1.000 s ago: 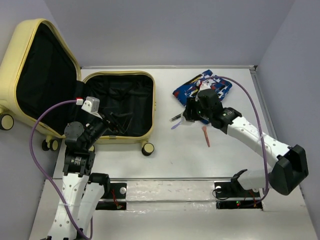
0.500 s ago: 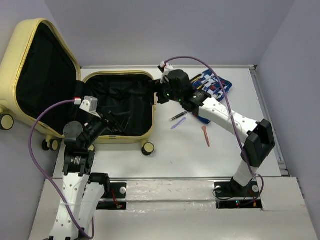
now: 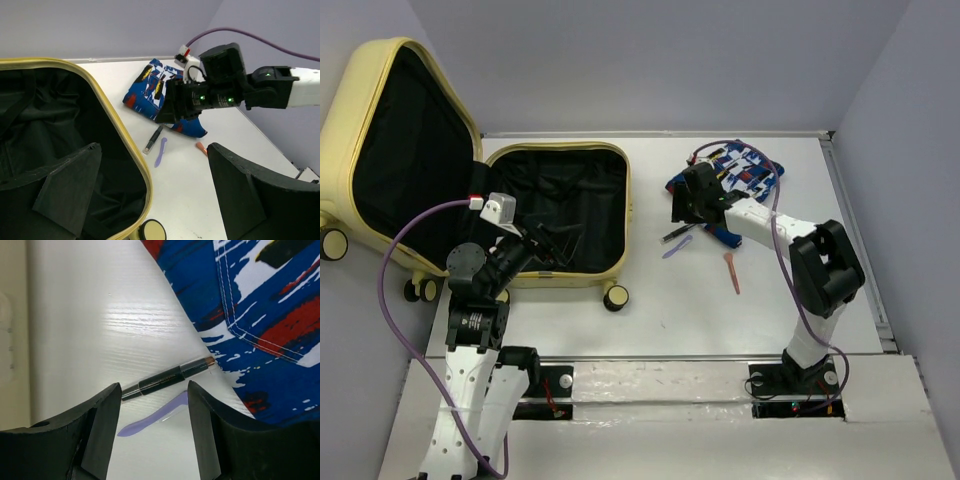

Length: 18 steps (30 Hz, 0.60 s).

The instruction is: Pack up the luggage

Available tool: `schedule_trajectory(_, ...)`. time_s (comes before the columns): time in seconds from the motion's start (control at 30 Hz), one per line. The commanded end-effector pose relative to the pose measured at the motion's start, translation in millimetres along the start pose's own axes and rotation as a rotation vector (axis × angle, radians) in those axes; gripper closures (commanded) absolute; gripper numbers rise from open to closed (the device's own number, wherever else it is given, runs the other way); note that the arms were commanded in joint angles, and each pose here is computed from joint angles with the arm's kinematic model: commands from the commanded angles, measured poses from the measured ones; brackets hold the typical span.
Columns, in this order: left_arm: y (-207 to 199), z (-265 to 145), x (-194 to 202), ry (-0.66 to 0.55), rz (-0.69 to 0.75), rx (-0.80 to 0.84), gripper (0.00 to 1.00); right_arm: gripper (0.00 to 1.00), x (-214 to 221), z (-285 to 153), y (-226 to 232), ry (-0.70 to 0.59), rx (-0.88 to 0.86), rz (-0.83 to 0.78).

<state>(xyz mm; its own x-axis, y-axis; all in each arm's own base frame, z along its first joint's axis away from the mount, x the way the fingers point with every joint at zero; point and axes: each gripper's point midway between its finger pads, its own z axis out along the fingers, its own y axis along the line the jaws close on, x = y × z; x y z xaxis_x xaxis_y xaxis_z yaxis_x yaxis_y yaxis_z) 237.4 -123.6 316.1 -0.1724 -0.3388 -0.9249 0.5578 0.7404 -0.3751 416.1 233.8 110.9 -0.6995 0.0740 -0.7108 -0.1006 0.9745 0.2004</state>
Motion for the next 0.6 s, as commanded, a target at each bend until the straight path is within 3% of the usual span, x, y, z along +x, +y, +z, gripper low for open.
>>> schedule_trajectory(0.0, -8, 0, -12, -0.038, 0.024, 0.039, 0.01, 0.38, 3, 19, -3, 0.005, 0.037, 0.023)
schedule_trajectory(0.27, -9, 0, -12, -0.038, 0.026, 0.045, 0.01, 0.42, 37, 40, -16, 0.085, 0.094, 0.031)
schedule_trajectory(0.57, -9, 0, -11, -0.036, 0.019, 0.047, 0.01, 0.46, 45, 61, -8, 0.123, 0.075, 0.04)
